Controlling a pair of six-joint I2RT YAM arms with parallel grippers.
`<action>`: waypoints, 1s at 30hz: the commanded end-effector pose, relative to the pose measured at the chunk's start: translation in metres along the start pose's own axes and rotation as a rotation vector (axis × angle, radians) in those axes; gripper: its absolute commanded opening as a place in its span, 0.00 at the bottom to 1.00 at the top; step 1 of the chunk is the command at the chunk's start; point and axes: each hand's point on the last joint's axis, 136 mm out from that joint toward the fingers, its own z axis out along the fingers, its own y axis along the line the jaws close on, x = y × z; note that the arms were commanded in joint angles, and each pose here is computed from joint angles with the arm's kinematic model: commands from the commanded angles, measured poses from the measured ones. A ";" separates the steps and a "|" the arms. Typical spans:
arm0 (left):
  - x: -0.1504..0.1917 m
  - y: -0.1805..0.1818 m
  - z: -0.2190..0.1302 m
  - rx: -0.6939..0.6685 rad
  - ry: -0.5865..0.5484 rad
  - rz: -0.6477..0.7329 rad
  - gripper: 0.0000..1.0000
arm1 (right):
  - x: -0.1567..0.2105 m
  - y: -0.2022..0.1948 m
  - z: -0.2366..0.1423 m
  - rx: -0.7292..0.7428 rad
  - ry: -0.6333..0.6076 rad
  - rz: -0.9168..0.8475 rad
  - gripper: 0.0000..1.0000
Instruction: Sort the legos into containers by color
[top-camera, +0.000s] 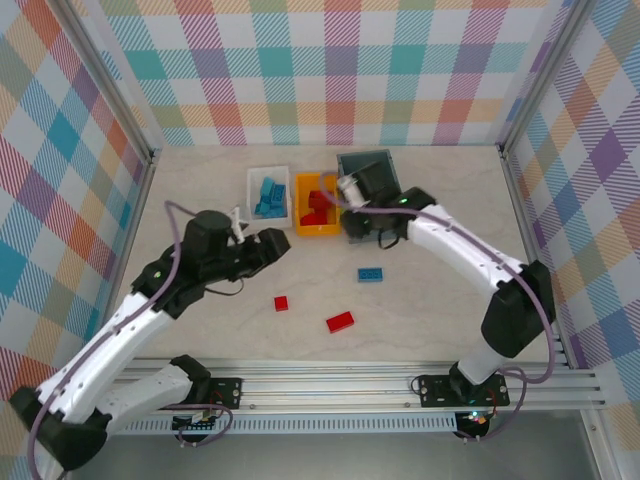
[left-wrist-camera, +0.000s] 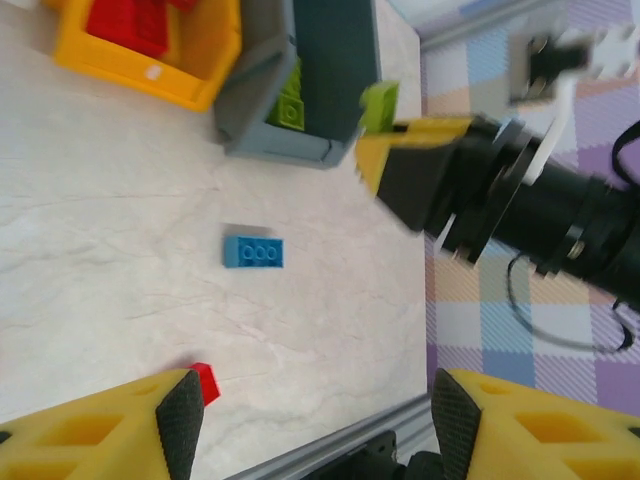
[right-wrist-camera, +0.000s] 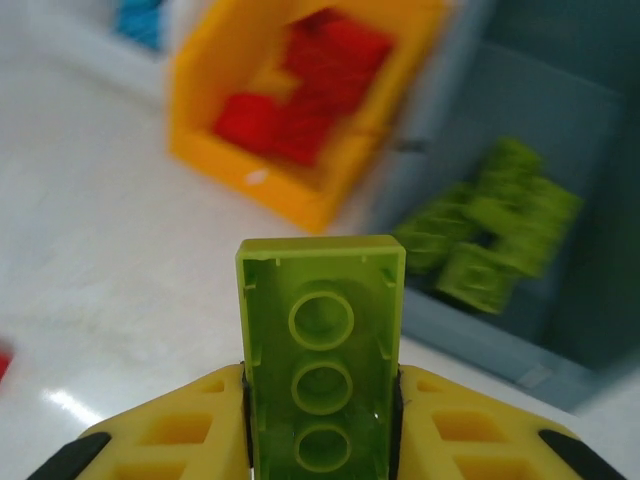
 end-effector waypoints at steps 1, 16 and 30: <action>-0.009 -0.059 0.016 0.126 -0.017 0.100 0.63 | 0.010 -0.028 0.016 0.014 0.062 0.160 0.33; 0.021 -0.094 0.141 -0.177 -0.094 0.405 0.57 | -0.027 -0.090 0.126 -0.088 0.217 0.417 0.35; 0.039 -0.086 0.155 -0.278 -0.097 0.475 0.57 | -0.027 -0.078 0.148 -0.178 0.247 0.471 0.54</action>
